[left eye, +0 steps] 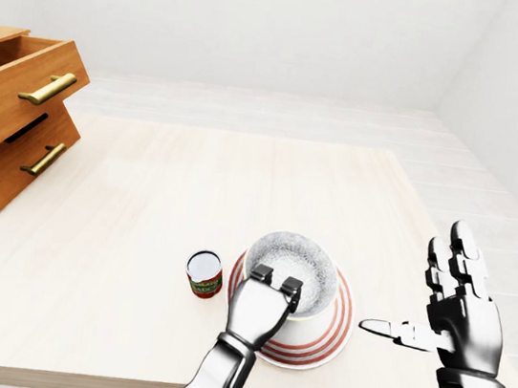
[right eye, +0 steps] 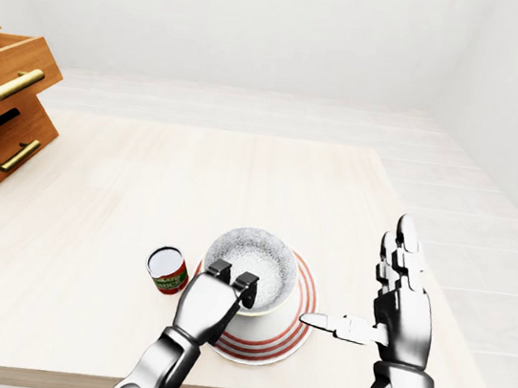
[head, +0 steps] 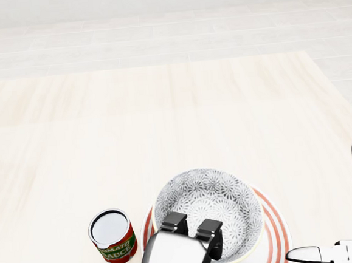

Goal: Put the bowl on the plate.

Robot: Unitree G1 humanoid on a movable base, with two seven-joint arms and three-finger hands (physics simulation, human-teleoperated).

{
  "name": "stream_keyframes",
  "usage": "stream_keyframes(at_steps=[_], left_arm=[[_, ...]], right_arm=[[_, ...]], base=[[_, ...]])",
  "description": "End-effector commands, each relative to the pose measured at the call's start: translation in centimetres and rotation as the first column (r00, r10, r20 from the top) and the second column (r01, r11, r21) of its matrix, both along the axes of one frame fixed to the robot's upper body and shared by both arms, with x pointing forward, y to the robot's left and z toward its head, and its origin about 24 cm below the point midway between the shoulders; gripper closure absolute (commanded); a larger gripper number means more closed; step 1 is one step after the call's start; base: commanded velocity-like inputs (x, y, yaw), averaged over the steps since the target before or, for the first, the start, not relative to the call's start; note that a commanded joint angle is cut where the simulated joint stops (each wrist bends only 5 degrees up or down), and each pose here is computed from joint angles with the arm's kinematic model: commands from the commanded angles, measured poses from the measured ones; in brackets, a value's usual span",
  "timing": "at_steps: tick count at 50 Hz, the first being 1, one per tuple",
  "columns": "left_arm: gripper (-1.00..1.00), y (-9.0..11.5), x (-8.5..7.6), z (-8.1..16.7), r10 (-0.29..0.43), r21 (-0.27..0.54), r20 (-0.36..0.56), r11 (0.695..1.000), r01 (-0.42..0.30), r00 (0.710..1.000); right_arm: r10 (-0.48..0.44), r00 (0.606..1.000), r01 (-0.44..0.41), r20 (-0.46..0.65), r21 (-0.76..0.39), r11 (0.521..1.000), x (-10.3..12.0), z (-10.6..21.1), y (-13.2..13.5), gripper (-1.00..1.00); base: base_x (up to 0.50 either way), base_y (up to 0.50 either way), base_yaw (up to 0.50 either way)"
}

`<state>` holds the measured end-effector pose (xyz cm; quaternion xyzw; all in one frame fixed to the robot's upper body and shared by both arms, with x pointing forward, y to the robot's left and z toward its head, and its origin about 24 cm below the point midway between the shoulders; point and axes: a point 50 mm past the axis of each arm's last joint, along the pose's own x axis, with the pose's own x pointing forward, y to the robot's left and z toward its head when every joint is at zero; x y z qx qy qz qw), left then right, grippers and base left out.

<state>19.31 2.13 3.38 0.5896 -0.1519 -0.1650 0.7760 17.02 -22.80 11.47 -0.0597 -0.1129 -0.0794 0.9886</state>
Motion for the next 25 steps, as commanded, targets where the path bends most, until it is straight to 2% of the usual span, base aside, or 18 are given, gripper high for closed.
stream_keyframes(at_steps=[1, 25], left_arm=[[1.0, 0.03, 0.15, 0.1, 0.002, 0.0, 0.033, 1.0, -0.002, 0.999], [1.0, -0.21, -0.1, -0.17, -0.001, 0.004, 0.031, 1.0, 0.001, 1.0]], right_arm=[[0.002, 1.0, -0.002, -0.001, 0.004, 1.0, 0.05, -0.06, 0.05, -1.0], [0.004, 1.0, -0.004, -0.004, 0.007, 1.0, 0.01, -0.13, 0.0, -1.0]], base=[[0.0, 0.0, 0.0], [0.0, 0.0, 0.0]])
